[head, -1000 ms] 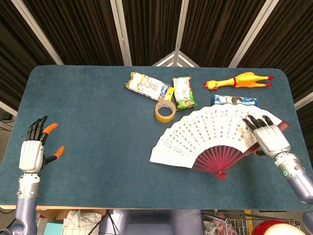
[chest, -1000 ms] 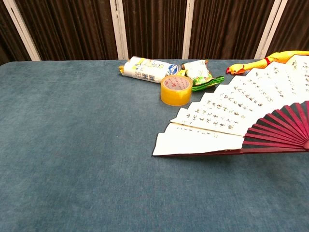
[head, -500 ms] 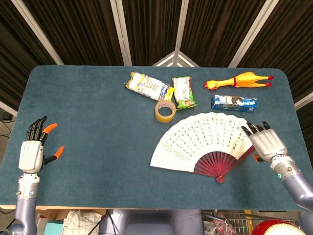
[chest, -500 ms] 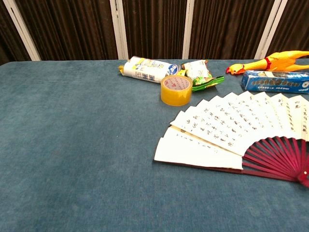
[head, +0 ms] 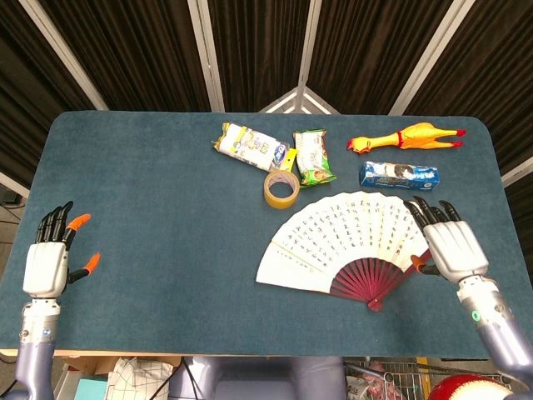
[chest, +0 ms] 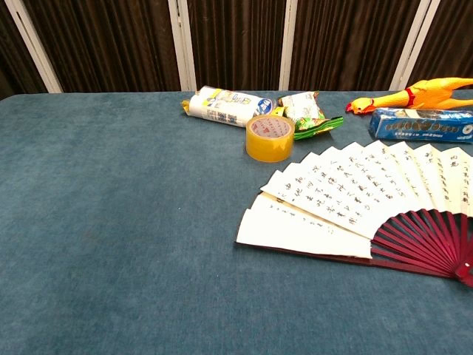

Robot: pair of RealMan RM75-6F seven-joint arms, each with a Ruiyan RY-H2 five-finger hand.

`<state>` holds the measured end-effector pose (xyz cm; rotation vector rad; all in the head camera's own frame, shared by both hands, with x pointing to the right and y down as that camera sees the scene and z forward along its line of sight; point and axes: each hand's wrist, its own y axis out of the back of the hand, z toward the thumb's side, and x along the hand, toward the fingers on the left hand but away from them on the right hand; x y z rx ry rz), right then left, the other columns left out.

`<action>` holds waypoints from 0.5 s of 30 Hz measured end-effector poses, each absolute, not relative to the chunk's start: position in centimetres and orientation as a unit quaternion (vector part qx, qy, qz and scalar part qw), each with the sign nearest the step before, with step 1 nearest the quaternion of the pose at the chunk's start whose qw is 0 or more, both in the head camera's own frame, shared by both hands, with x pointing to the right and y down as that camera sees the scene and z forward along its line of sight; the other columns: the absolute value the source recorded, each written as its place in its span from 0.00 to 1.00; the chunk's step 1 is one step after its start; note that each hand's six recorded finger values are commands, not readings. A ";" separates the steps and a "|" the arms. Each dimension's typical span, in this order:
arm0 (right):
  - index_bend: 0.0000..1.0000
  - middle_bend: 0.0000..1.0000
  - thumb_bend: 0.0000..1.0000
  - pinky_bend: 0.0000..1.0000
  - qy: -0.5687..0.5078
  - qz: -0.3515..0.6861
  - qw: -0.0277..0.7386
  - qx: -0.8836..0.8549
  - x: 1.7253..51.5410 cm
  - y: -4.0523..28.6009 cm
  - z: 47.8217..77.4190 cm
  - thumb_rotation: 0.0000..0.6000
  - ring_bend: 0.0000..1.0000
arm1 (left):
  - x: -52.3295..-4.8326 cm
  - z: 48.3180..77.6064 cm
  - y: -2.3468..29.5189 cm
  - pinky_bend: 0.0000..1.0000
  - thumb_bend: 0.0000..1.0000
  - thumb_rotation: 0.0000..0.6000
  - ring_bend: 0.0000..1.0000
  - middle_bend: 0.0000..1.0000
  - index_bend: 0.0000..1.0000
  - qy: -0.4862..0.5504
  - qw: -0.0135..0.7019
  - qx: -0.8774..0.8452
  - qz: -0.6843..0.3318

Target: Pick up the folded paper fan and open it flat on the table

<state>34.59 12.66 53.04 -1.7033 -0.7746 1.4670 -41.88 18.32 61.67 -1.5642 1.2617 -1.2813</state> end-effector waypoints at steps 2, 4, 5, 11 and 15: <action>0.00 0.06 0.32 0.08 -0.343 0.539 0.382 -0.668 34.7 14.0 52.6 1.00 0.18 | -41.9 61.1 18.6 0.07 0.34 1.00 0.00 0.01 0.22 0.487 0.370 -0.605 -0.509; 0.00 0.06 0.32 0.08 -0.376 0.515 0.384 -0.667 35.1 15.5 52.6 1.00 0.18 | -42.1 60.4 18.9 0.07 0.34 1.00 0.00 0.01 0.22 0.482 0.371 -0.599 -0.521; 0.00 0.06 0.32 0.08 -0.396 0.505 0.382 -0.664 35.5 16.6 52.7 1.00 0.18 | -42.2 60.0 19.1 0.07 0.34 1.00 0.00 0.01 0.22 0.480 0.371 -0.596 -0.526; 0.00 0.06 0.32 0.08 -0.436 0.495 0.394 -0.640 37.5 20.8 53.5 1.00 0.18 | -43.2 57.9 20.1 0.07 0.34 1.00 0.00 0.01 0.22 0.471 0.365 -0.583 -0.552; 0.01 0.06 0.32 0.08 -0.435 0.500 0.404 -0.631 38.1 21.9 53.8 1.00 0.18 | -43.9 57.3 20.5 0.07 0.34 1.00 0.00 0.01 0.22 0.471 0.361 -0.576 -0.562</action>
